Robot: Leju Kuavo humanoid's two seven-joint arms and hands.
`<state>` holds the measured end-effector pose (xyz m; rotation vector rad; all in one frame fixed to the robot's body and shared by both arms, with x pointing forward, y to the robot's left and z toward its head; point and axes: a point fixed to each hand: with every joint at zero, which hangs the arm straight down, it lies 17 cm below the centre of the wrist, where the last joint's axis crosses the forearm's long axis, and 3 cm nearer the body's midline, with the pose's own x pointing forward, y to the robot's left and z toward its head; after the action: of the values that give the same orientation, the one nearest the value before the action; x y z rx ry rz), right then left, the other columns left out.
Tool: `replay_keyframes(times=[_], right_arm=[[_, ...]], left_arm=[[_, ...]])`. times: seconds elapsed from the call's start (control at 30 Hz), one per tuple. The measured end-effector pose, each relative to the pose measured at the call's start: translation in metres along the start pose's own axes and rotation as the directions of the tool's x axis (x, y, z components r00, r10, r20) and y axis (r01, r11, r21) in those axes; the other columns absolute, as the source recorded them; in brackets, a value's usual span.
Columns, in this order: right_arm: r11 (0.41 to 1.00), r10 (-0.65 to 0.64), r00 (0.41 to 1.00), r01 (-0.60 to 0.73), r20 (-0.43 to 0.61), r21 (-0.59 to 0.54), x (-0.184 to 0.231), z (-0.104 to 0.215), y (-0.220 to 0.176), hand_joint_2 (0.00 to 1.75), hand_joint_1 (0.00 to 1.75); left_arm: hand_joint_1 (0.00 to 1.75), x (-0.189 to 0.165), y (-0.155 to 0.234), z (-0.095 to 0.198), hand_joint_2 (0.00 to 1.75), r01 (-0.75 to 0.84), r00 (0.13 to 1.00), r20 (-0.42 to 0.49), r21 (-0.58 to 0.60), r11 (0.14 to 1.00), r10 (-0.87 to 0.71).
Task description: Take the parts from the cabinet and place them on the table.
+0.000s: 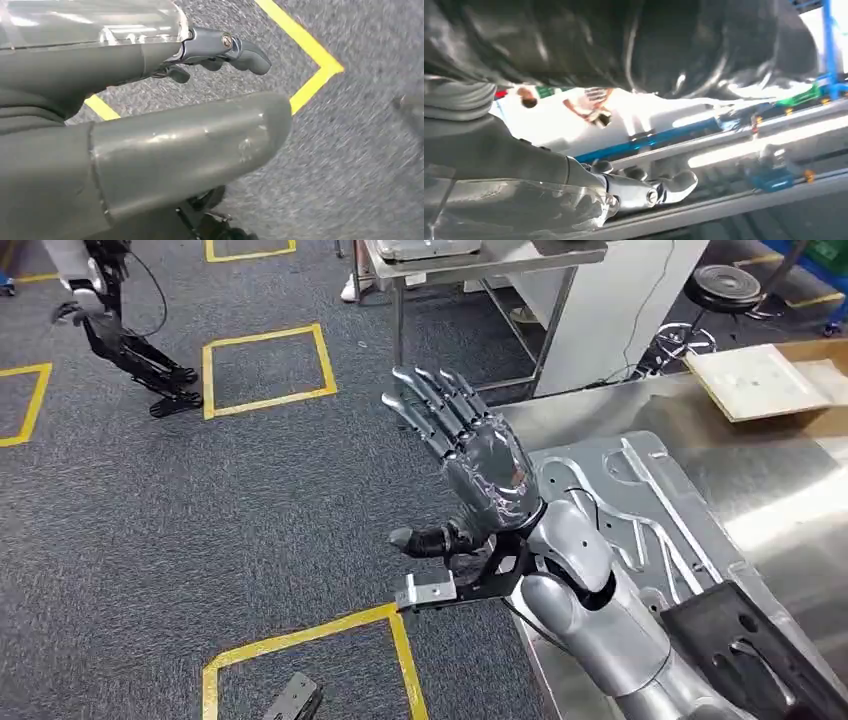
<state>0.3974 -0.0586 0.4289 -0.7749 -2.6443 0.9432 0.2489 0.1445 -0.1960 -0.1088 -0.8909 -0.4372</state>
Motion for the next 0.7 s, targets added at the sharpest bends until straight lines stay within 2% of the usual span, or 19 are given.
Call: replay_keyframes(times=[0.7], right_arm=[[1.000,-0.006,1.000,0.006,-0.012,0.003,-0.0013,0.0041,0.0040,0.00,0.00]], left_arm=[[0.00,-0.0085,0.0011,0.0039,0.00,0.000,1.000,-0.013,0.001,1.000,0.000]])
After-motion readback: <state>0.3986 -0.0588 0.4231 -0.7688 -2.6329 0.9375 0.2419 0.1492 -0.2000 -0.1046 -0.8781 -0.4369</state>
